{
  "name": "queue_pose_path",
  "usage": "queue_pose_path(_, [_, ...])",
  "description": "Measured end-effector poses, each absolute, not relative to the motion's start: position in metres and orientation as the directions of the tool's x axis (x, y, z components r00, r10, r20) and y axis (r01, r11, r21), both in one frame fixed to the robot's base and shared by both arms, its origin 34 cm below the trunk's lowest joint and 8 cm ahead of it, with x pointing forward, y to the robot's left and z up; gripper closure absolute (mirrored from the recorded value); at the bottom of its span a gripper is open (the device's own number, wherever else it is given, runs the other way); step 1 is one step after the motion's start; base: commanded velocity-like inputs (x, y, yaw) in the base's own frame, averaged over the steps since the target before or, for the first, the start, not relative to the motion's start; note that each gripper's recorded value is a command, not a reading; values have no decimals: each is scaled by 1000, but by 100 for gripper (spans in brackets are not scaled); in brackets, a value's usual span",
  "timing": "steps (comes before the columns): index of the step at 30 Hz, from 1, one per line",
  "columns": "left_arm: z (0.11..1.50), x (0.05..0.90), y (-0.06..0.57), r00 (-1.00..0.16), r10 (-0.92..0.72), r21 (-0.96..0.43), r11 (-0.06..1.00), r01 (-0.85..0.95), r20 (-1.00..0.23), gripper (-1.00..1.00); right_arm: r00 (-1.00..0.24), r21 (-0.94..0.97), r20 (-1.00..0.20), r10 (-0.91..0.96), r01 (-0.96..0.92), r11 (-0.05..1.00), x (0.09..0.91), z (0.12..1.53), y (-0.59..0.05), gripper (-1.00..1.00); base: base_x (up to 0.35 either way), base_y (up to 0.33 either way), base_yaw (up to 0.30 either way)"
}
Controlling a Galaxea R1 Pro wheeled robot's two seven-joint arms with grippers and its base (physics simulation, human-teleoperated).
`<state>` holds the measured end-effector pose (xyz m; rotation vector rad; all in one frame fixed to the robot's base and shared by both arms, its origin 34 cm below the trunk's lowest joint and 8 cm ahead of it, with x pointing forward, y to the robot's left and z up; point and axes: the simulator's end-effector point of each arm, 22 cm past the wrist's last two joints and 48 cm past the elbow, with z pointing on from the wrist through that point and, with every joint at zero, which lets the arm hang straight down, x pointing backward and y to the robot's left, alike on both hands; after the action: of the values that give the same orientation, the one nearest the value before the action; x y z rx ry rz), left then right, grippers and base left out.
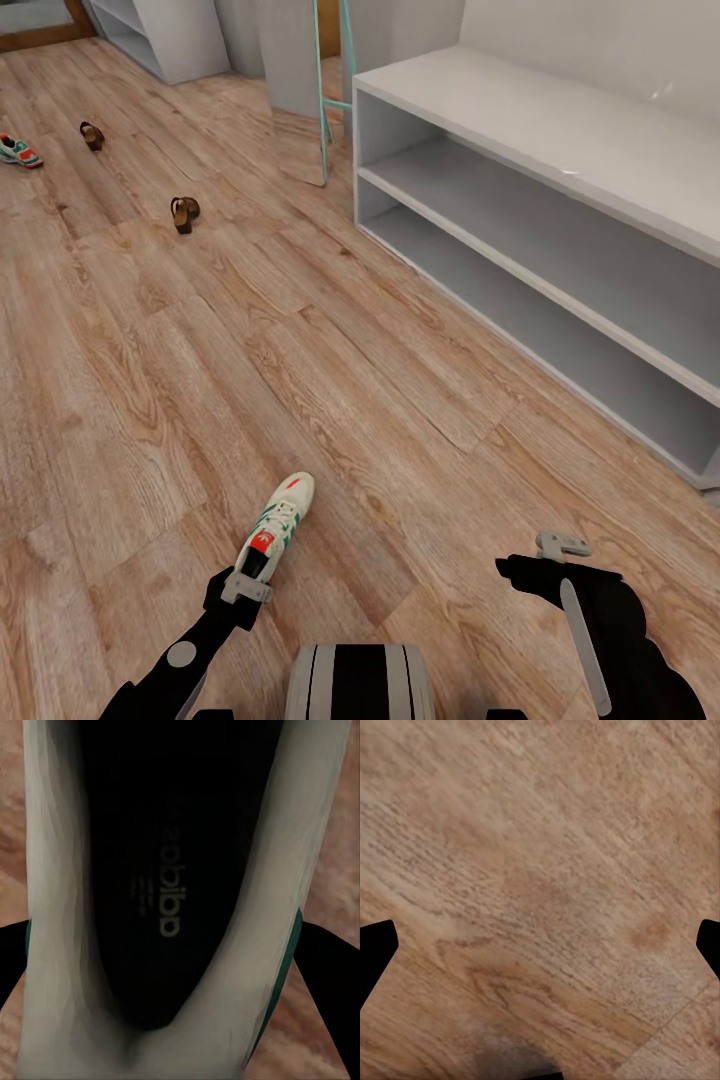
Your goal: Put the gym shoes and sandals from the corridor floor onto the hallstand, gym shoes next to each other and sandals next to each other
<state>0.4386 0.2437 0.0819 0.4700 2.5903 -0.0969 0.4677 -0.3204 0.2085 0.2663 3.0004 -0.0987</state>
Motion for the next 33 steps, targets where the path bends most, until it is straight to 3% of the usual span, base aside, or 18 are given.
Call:
queue_pose_path(28, [87, 453, 252, -808, 289, 35, 948, 317, -513, 100, -976, -54, -132, 171, 180, 982, 468, 209, -320, -100, 0, 0, 0])
queue_pose_path(33, [104, 481, 251, -773, 288, 53, 948, 314, -565, 100, -973, -50, -153, 171, 180, 982, 474, 217, -320, -100, 0, 0, 0])
